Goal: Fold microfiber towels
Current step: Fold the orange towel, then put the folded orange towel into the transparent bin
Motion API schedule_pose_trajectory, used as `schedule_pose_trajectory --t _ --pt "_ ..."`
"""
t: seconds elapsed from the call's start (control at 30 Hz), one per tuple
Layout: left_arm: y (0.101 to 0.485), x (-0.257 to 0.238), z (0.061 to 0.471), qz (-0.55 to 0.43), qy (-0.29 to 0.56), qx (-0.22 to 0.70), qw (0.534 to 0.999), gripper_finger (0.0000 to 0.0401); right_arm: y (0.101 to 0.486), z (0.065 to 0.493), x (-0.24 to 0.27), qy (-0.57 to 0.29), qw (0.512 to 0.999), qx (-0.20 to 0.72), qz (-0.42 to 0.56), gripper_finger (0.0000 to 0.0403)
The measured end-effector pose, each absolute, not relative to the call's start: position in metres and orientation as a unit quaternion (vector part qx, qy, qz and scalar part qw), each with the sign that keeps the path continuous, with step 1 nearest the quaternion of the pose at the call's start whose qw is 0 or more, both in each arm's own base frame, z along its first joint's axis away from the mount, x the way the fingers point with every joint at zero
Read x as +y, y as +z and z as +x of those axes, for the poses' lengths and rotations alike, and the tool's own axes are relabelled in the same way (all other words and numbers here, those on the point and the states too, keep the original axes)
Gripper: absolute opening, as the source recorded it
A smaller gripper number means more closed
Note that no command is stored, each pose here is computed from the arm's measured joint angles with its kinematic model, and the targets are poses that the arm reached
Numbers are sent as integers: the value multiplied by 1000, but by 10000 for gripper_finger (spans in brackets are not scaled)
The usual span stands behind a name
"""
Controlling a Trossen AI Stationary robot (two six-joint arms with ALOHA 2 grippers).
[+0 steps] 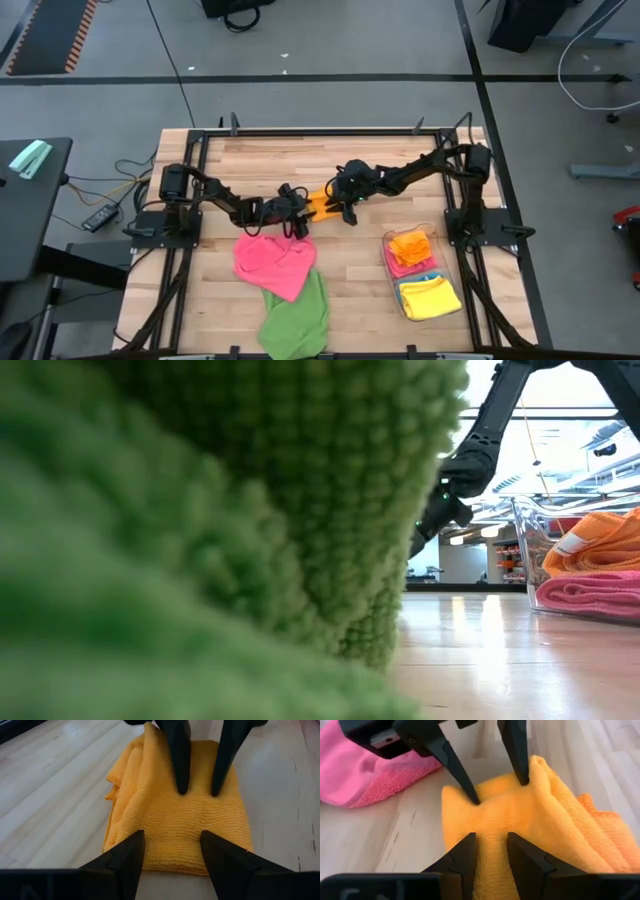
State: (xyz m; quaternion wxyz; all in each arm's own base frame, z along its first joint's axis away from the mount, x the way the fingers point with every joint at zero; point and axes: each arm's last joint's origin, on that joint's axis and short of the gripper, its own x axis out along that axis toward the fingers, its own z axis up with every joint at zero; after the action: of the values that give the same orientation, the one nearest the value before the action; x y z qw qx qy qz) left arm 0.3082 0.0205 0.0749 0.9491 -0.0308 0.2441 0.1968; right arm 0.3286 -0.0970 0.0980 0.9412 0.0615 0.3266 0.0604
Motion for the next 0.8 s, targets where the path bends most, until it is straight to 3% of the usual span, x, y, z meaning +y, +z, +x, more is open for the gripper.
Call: schedule_pose_trajectory --t 0.2,0.47,0.8 --pt "74 20 308 -30 196 247 949 201 102 330 -98 56 941 327 72 120" --pt "74 20 308 -32 186 250 950 193 138 333 -102 17 956 290 33 126" --pt "74 20 308 -34 183 251 950 186 137 331 -128 -46 951 297 78 244"
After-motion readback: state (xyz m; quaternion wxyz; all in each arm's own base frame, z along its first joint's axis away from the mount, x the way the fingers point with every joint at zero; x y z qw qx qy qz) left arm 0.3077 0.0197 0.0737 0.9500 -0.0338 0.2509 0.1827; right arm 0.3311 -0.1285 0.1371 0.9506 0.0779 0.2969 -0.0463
